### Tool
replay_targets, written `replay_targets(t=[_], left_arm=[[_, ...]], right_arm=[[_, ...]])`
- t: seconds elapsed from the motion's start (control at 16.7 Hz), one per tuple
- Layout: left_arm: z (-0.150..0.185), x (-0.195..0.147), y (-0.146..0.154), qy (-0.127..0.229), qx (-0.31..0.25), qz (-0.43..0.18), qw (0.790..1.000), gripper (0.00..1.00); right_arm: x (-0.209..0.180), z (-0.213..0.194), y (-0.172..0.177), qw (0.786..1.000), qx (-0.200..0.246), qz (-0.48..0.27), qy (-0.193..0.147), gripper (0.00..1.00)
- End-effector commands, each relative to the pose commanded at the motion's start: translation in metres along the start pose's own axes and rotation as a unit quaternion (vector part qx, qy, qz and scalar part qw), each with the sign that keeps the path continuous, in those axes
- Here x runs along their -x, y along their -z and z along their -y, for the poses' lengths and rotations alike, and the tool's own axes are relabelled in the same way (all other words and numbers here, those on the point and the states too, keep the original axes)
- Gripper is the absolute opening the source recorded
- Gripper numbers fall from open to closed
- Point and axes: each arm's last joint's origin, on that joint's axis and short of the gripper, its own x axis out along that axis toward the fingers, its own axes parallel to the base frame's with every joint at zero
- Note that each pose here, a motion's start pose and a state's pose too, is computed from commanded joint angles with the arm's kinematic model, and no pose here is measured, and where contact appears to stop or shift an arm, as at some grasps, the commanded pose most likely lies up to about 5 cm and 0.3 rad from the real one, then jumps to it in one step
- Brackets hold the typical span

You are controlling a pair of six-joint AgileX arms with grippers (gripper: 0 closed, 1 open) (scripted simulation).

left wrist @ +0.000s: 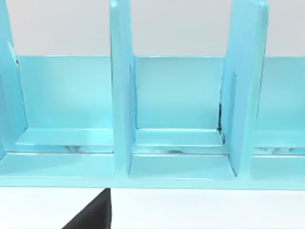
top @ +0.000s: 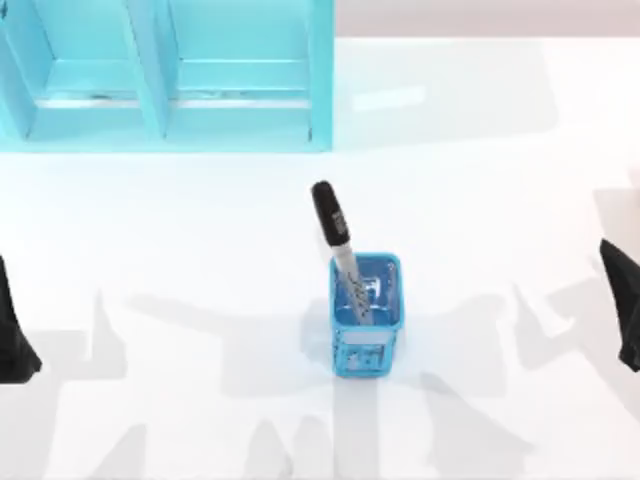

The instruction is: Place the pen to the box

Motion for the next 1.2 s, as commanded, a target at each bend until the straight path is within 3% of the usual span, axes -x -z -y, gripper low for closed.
replay_targets(t=[0.36,0.6,0.78,1.2], left_arm=[[0.000,0.000,0.000,0.000,0.000,0.000,1.000,1.00],[0.000,0.000,0.000,0.000,0.000,0.000,1.000,1.00],[0.000,0.000,0.000,0.000,0.000,0.000,1.000,1.00],[0.000,0.000,0.000,0.000,0.000,0.000,1.000,1.00]], right_arm=[[-0.072,-0.043,-0.007,0.981,0.008,-0.128,-0.143,1.00],[-0.107,-0.072,0.006,0.961,0.017,-0.188,-0.205,1.00],[-0.117,-0.083,0.011,0.953,0.020,-0.203,-0.224,1.00],[-0.123,-0.086,0.012,0.953,0.020,-0.202,-0.224,1.00]])
